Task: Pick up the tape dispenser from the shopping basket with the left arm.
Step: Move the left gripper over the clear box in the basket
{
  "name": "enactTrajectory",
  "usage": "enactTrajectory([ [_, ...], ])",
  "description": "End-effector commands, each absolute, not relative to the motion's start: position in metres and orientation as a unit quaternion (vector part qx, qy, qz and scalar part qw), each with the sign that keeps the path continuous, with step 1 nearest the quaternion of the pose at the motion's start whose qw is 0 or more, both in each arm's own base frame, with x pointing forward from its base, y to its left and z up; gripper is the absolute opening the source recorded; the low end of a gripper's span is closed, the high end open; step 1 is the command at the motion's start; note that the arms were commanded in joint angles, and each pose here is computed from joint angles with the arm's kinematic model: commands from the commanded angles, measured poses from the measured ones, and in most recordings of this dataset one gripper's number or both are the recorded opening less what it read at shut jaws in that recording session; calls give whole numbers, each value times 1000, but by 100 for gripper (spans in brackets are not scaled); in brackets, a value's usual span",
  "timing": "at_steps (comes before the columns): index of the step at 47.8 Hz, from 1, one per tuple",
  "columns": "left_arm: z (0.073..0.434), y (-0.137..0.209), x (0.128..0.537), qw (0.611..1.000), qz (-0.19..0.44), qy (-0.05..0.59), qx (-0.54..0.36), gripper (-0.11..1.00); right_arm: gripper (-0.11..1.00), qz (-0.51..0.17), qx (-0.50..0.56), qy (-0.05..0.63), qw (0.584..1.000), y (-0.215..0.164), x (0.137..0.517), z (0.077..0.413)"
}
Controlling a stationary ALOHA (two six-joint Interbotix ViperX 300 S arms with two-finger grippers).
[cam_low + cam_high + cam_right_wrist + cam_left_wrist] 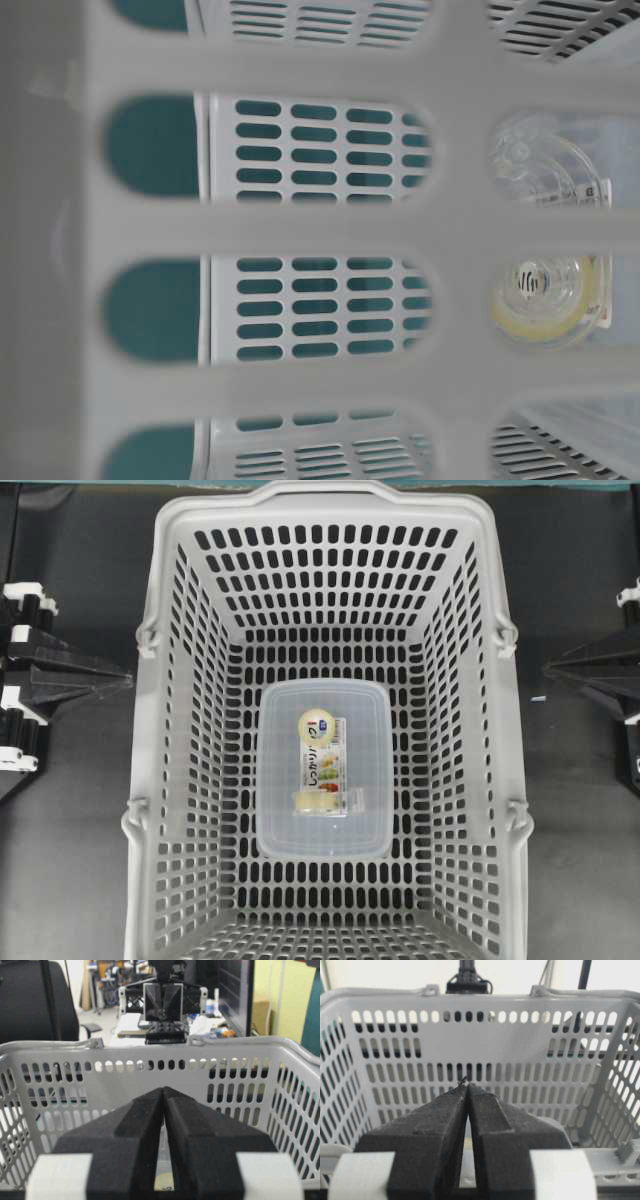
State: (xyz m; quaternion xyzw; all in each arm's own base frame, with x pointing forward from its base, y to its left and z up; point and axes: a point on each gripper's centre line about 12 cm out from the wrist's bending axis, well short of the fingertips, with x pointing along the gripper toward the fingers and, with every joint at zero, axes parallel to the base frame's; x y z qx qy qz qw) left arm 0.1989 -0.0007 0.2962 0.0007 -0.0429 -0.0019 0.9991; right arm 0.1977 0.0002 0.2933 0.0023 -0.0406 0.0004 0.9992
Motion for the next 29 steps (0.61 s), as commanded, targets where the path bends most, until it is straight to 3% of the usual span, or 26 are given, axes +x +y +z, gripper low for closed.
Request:
enactTrajectory([
  [1,322,-5,203,998,-14,-64,9,6,0,-6,10,-57,998,-2,199,305],
  [5,335,-7,209,998,-18,-54,-2,0,0,-8,14,-63,998,-3,198,308],
  [13,347,-15,231,999,-32,24,-28,0,0,-10,15,-62,998,-4,194,312],
  [29,354,-42,301,984,-58,165,-33,0,0,-11,19,5,1000,-4,186,305],
])
